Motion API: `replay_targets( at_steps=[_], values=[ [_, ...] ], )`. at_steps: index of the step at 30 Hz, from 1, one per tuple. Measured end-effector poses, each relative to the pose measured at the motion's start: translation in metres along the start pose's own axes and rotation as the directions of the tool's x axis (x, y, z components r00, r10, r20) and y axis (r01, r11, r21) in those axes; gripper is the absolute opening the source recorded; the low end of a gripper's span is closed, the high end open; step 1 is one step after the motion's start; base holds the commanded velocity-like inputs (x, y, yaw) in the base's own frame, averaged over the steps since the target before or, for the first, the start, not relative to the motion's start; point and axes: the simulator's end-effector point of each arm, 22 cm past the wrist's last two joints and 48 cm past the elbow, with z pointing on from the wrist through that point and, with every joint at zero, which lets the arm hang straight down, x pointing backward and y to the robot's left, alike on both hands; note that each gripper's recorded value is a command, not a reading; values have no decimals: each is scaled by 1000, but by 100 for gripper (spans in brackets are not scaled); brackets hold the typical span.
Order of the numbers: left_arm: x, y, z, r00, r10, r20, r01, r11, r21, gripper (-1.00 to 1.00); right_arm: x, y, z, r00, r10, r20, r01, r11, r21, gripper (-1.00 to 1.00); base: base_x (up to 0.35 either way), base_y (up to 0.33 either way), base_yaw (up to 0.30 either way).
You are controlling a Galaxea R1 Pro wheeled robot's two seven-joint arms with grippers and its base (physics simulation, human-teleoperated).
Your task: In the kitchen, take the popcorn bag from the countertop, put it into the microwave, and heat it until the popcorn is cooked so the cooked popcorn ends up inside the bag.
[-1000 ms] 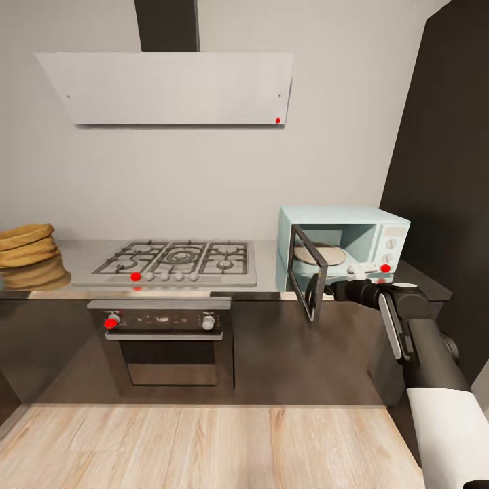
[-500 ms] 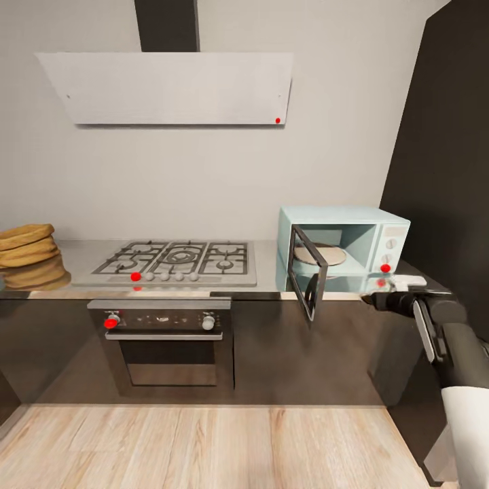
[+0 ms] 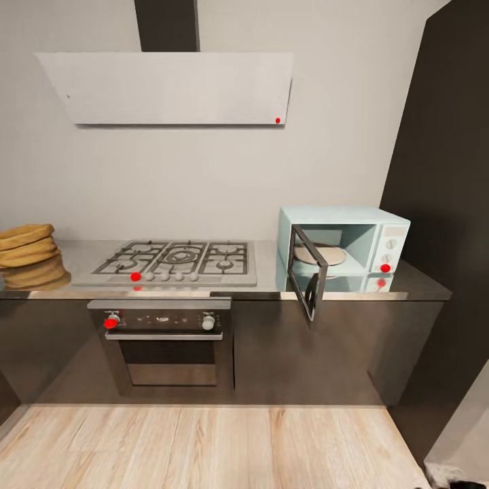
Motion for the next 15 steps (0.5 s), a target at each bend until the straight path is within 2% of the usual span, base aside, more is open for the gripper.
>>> replay_targets(
  at_steps=[1,3,6,9,12,15],
  values=[
    [0,0,0,1000,0,0,0,1000,0,100,22,1,4,1000,-7,-14,7,1000,-1,100,0,0,0],
    [0,0,0,1000,1,1,-1,1000,0,100,92,19,12,997,-37,-61,36,999,-24,100,0,0,0],
    [0,0,0,1000,1,1,-1,1000,1,100,152,46,16,995,-73,-64,69,996,-60,100,0,0,0],
    [-1,0,0,1000,0,2,0,1000,0,100,219,80,12,990,-94,-108,84,992,-97,100,0,0,0],
    [-1,0,0,1000,0,2,0,1000,0,100,255,100,8,986,-101,-129,89,991,-95,100,0,0,0],
    [-1,0,0,1000,0,2,0,1000,0,100,273,103,5,985,-103,-136,92,992,-84,100,0,0,0]
  ],
)
